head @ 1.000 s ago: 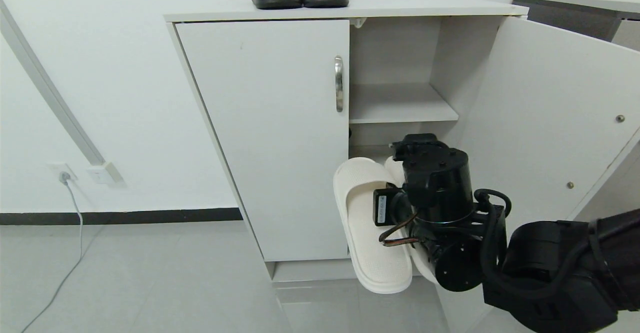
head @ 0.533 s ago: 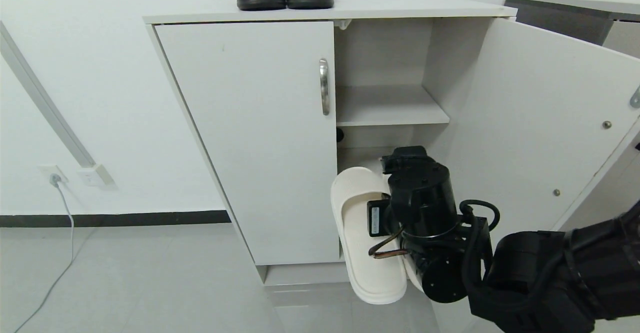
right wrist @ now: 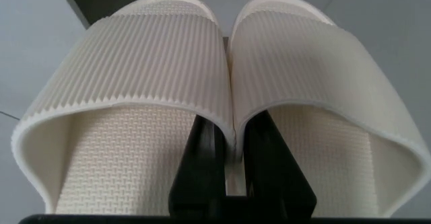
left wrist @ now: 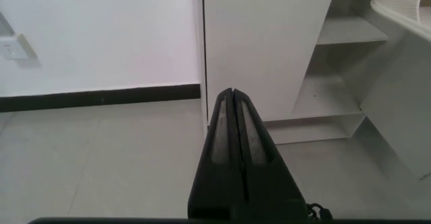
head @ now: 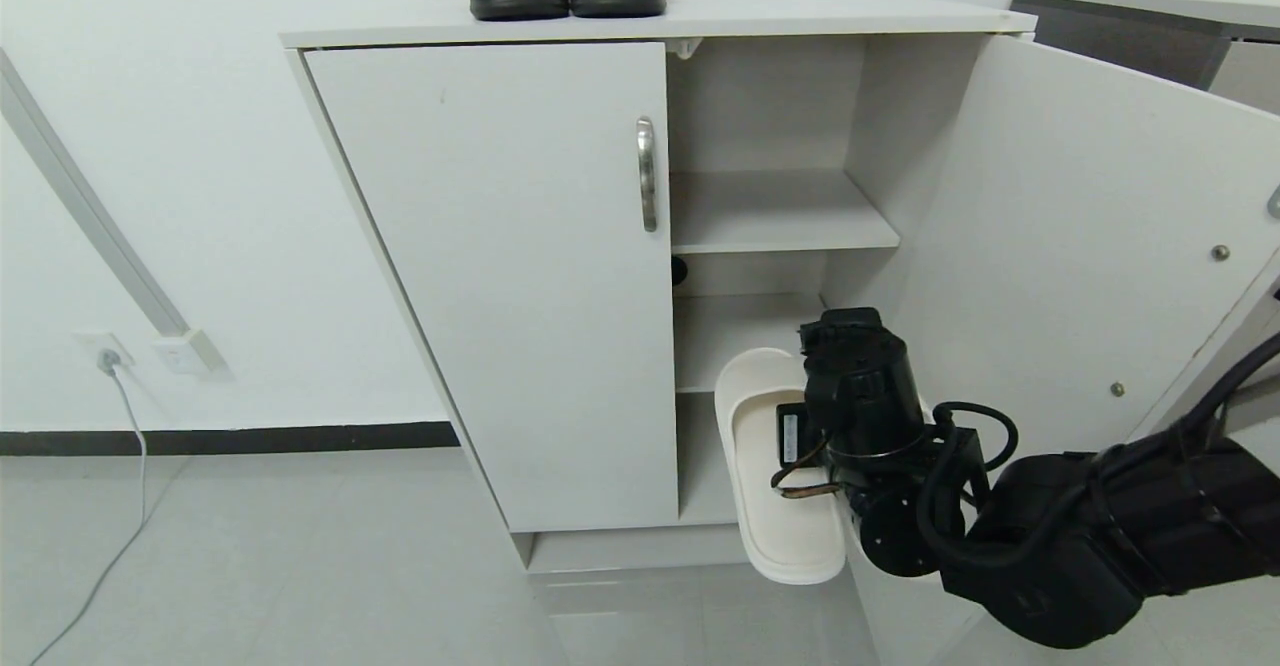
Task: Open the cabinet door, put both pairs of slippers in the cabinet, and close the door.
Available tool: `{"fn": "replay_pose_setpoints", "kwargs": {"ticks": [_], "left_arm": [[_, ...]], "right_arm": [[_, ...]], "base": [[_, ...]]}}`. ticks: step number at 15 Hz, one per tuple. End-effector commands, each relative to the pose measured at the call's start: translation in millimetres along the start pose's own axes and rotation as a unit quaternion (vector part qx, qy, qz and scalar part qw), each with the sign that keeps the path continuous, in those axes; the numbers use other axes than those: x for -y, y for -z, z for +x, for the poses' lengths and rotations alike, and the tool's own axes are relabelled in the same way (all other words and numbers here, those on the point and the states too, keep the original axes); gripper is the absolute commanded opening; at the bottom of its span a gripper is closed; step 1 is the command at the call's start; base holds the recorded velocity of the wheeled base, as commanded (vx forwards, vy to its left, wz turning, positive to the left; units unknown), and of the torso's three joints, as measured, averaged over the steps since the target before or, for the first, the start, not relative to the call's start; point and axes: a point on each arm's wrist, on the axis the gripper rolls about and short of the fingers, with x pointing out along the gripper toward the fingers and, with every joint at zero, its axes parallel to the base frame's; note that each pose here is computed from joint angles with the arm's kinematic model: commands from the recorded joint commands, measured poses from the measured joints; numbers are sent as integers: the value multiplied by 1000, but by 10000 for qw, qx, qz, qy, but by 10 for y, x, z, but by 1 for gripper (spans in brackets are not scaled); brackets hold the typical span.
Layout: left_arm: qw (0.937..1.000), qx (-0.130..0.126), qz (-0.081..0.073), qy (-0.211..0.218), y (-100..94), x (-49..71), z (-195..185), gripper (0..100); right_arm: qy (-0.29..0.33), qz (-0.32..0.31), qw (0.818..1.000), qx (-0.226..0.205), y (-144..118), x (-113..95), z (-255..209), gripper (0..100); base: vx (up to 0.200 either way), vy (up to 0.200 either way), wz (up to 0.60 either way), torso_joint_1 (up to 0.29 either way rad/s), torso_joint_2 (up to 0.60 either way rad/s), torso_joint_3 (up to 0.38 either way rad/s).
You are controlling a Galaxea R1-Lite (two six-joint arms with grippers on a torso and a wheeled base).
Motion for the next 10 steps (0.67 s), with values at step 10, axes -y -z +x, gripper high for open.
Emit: {"fn": "replay_pose_setpoints", "kwargs": {"ticks": [10], "left_arm": [[10000, -12, -22, -7, 0, 0, 2, 0]], "right_arm": [[309, -89, 9995, -71, -2, 237, 96, 0]], "base": [[0, 0, 0, 0, 0, 0]]}}
